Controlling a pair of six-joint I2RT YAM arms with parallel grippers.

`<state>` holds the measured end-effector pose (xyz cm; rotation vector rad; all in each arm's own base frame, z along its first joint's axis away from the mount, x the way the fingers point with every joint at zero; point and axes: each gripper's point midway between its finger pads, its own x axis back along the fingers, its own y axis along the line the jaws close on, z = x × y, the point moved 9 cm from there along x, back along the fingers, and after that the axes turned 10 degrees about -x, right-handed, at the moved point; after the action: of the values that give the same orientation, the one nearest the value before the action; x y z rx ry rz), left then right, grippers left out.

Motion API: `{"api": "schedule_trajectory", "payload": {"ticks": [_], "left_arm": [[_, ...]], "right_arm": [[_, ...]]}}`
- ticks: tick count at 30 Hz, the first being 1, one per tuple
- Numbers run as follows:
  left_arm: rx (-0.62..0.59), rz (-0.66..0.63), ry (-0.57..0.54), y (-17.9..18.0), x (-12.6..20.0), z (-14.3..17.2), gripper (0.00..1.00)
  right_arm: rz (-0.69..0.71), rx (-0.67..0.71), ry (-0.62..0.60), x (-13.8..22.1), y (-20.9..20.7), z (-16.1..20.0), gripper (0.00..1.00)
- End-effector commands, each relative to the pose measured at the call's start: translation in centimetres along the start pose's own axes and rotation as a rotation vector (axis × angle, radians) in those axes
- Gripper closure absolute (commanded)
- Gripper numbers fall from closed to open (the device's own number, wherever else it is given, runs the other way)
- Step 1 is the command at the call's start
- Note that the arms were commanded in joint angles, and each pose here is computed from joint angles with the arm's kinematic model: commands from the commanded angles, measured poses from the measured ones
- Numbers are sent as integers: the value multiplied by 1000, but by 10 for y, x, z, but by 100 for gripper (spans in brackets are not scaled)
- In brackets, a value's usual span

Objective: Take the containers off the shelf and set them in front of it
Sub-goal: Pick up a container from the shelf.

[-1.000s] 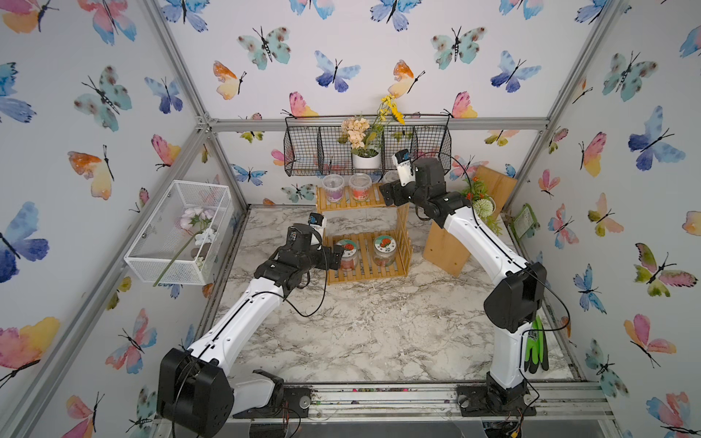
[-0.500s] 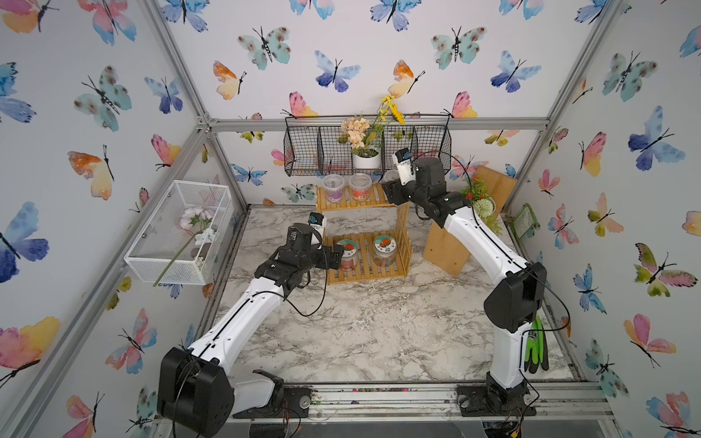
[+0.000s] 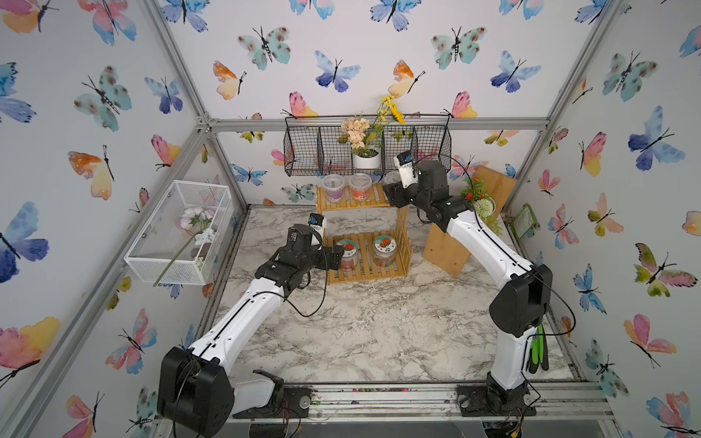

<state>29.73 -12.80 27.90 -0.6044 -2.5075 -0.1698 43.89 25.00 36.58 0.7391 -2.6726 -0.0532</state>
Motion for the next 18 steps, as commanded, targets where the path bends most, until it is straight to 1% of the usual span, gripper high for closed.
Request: {"api": "schedule_trajectory", "payload": {"ticks": [1, 5, 14, 18], "left_arm": [[3, 27, -2, -3, -3, 1, 1], [3, 29, -4, -3, -4, 0, 1], [4, 32, -4, -3, -6, -1, 1], [5, 29, 0, -3, -6, -1, 1]], "right_arm": [[-45, 2, -71, 22, 6, -18, 48], [-51, 9, -73, 27, 7, -18, 50], [-84, 9, -87, 42, 10, -19, 51], [-116, 3, -98, 55, 14, -21, 51]]}}
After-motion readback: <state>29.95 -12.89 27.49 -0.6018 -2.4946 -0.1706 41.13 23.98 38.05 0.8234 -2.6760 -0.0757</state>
